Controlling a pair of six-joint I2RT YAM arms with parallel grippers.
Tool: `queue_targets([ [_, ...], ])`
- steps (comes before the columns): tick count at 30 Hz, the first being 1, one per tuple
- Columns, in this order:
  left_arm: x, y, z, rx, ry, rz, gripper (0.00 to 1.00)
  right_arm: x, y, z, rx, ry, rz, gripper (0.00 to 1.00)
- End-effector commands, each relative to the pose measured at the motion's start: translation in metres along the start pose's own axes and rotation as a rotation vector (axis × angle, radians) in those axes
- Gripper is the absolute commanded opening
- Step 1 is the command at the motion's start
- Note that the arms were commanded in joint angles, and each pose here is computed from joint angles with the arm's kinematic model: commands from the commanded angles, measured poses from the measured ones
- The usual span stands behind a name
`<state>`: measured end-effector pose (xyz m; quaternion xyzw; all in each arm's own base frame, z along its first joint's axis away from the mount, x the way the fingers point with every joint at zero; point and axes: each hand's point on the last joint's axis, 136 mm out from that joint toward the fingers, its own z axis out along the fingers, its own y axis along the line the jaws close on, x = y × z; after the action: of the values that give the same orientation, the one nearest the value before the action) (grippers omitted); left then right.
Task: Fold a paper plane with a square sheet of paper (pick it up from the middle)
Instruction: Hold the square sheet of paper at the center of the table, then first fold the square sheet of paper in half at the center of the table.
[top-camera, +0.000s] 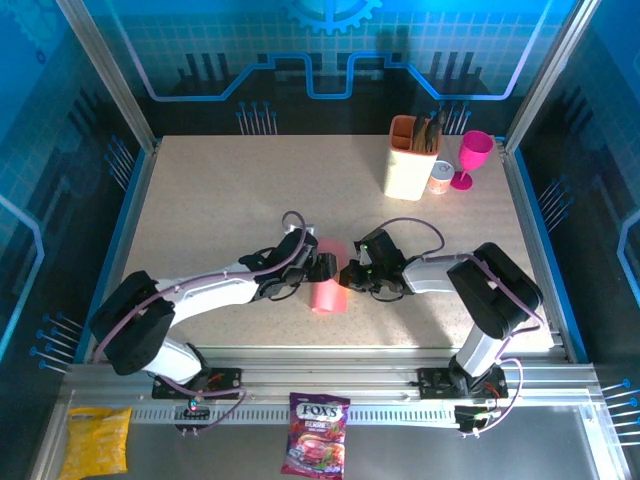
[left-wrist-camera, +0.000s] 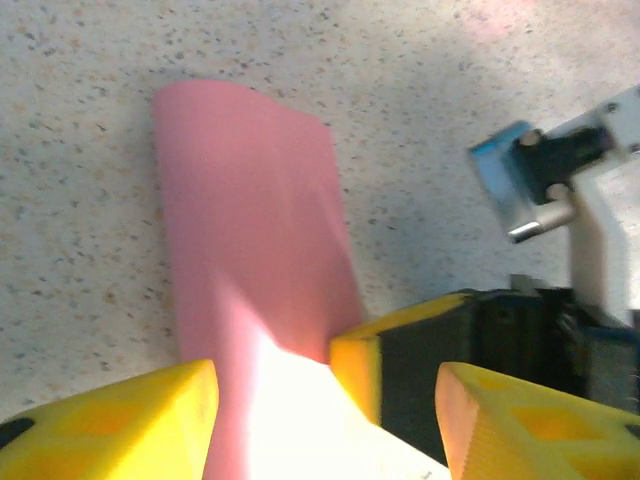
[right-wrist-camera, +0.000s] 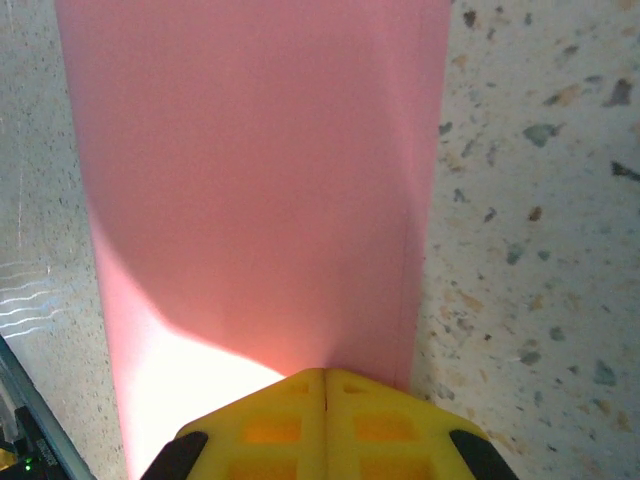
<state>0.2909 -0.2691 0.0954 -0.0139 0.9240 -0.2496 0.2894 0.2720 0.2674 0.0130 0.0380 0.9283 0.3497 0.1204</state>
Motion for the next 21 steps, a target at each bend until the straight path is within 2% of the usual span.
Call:
queue_targets([
  [1, 0.008, -0.01, -0.003, 0.069, 0.052, -0.014, 0.47, 0.021, -0.027, 0.01, 0.085, 0.051, 0.034, 0.0],
  [4, 0.011, -0.011, 0.002, 0.077, 0.065, 0.001, 0.35, 0.022, -0.028, 0.01, 0.088, 0.054, 0.036, 0.0],
  [12, 0.01, 0.005, 0.017, 0.041, 0.08, 0.01, 0.2, 0.024, -0.028, 0.012, 0.086, 0.06, 0.039, 0.0],
  [21, 0.013, 0.021, 0.039, 0.026, 0.112, -0.004, 0.15, 0.025, -0.029, 0.013, 0.087, 0.066, 0.039, 0.0],
])
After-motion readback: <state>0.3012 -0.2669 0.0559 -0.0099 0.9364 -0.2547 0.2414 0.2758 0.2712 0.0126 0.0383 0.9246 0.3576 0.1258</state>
